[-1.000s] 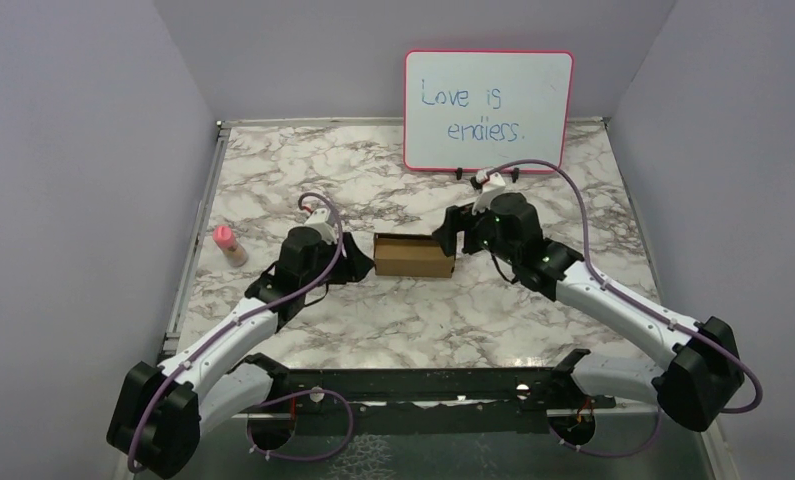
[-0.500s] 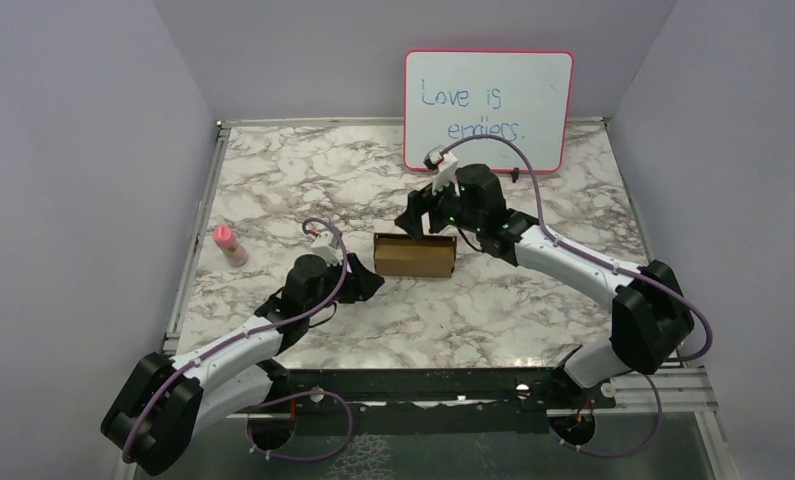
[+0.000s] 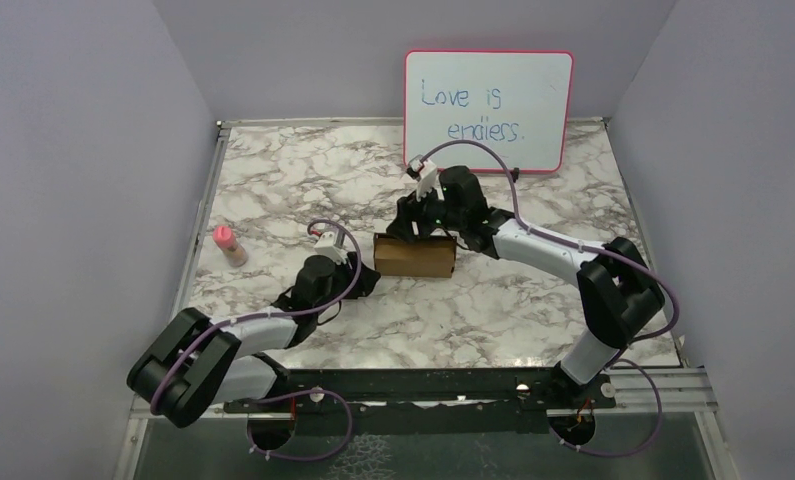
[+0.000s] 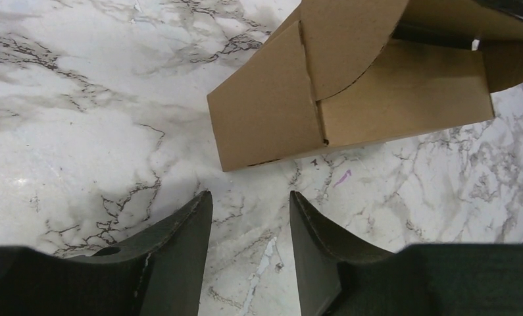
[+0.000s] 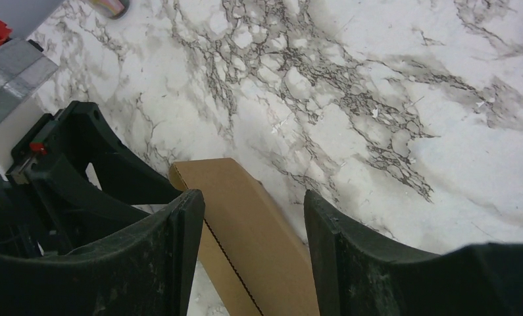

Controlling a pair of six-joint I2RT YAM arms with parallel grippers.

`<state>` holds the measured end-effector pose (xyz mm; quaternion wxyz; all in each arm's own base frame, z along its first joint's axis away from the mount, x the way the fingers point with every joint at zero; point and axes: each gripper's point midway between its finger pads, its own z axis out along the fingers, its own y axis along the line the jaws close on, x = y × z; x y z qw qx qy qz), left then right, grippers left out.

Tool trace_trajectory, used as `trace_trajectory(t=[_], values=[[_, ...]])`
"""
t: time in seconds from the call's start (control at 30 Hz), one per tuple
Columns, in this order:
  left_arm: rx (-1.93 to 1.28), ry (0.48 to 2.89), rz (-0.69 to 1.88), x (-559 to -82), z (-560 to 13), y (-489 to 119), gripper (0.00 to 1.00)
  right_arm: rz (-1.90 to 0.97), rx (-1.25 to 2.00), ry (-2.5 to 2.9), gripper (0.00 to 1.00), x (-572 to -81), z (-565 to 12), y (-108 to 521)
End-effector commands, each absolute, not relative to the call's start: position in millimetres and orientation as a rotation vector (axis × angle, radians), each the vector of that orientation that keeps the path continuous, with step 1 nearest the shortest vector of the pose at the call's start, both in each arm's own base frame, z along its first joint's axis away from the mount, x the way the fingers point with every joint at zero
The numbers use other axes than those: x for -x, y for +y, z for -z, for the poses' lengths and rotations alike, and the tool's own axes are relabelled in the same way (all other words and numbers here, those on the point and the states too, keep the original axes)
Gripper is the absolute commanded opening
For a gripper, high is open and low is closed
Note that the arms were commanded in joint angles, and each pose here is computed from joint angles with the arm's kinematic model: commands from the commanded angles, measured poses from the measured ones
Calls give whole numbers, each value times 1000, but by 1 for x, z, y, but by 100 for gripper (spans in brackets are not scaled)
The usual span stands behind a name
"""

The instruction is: Fold the paper box

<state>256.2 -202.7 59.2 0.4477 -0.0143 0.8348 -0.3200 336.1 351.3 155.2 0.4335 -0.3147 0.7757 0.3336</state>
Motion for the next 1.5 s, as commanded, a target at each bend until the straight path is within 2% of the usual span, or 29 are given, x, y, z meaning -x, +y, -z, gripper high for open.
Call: trace_trajectory(t=[0.0,0.7,0.97,1.1,1.47], values=[[15,1986,799,-271,-68,-211,47,-897,849,1877,60,-330,-159,365],[13,1975,764,-291,-61,-218,37,-857,976,1956,54,-302,-99,347],[50,1983,740,-293,-57,-213,36,-732,990,1981,53,-305,-79,338],[68,1995,732,-294,-53,-212,35,-664,1000,1958,54,-308,-83,339],[52,1986,739,-292,-55,-212,35,-823,783,1863,59,-322,-147,364]])
